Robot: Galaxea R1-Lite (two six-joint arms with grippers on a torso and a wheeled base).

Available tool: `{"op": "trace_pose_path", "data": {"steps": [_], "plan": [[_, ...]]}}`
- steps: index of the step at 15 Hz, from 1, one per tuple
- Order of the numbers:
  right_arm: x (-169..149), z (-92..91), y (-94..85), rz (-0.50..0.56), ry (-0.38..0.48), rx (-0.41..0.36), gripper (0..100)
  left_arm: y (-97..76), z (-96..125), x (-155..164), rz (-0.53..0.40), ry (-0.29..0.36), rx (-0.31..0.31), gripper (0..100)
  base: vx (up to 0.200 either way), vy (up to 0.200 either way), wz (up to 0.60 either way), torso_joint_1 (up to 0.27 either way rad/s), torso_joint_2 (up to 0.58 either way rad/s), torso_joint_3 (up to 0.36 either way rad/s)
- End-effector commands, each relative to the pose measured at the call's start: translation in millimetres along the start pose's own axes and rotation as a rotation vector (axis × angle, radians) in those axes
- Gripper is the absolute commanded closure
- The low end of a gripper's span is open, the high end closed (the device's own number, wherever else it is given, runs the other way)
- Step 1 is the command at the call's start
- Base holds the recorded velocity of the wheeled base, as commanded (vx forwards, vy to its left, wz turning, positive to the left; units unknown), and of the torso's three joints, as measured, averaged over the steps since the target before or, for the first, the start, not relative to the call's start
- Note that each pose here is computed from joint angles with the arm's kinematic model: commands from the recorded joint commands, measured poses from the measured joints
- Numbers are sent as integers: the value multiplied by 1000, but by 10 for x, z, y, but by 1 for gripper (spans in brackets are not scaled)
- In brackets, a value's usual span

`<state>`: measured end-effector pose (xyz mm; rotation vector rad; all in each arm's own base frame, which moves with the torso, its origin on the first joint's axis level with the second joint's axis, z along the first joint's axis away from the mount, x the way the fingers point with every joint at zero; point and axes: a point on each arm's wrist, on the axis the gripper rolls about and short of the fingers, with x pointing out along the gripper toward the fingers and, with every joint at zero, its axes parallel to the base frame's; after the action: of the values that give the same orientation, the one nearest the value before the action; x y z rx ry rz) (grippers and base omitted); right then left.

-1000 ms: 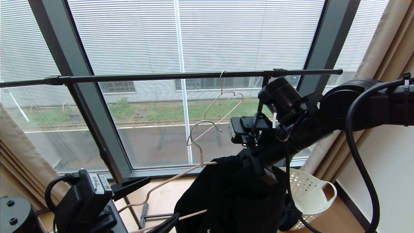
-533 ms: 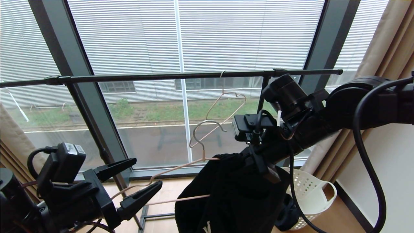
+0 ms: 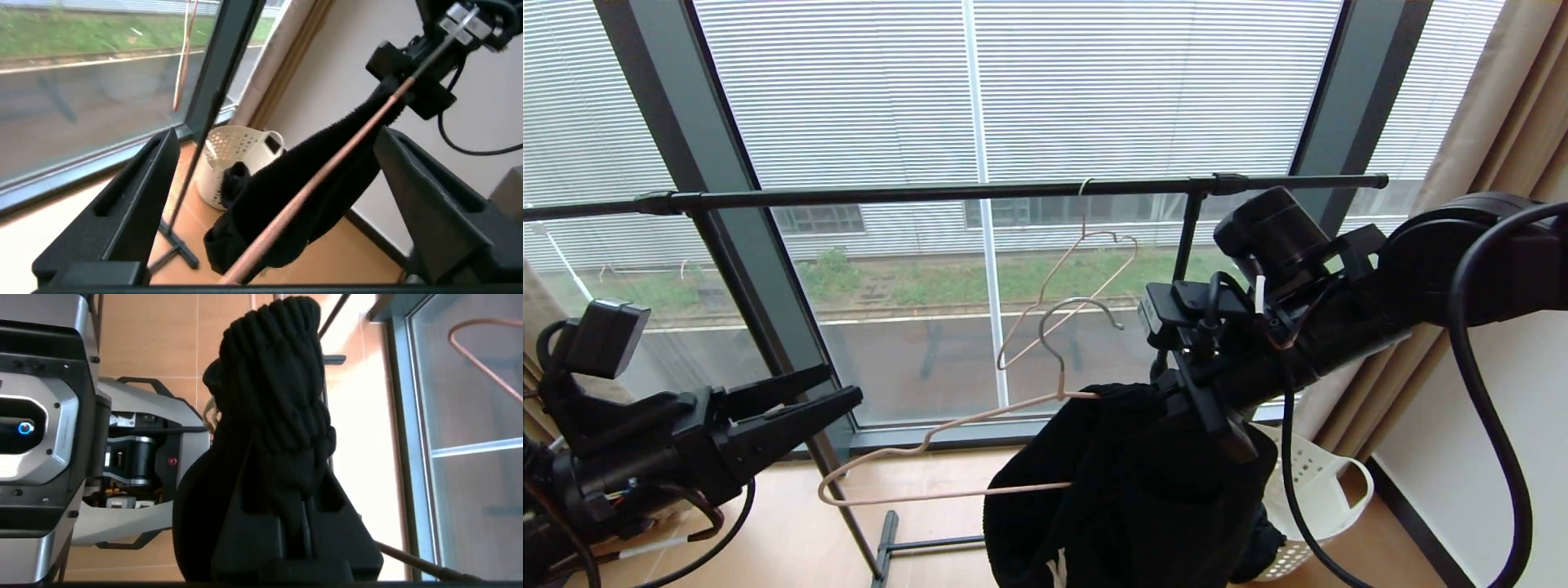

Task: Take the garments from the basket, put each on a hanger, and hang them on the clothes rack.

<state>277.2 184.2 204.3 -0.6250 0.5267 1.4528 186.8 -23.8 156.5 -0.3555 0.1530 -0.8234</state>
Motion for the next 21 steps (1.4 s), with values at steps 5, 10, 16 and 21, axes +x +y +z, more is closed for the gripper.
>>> {"op": "trace_pose_path", "data": {"steps": [5, 10, 16, 21], "plan": [[-158, -42, -35, -59, 0, 78, 100, 270, -54, -127, -6, 51, 11, 0, 0, 0, 0, 0, 0, 0], [-239, 43, -120, -136, -1, 131, 100, 195, -342, -141, -45, 136, 237, 0, 0, 0, 0, 0, 0, 0], [-403, 156, -82, -130, -84, 182, 100, 231, -682, 148, 13, 275, 203, 0, 0, 0, 0, 0, 0, 0], [-378, 229, -1, -90, -107, 157, 100, 234, -766, 282, -13, 315, 55, 0, 0, 0, 0, 0, 0, 0]]}}
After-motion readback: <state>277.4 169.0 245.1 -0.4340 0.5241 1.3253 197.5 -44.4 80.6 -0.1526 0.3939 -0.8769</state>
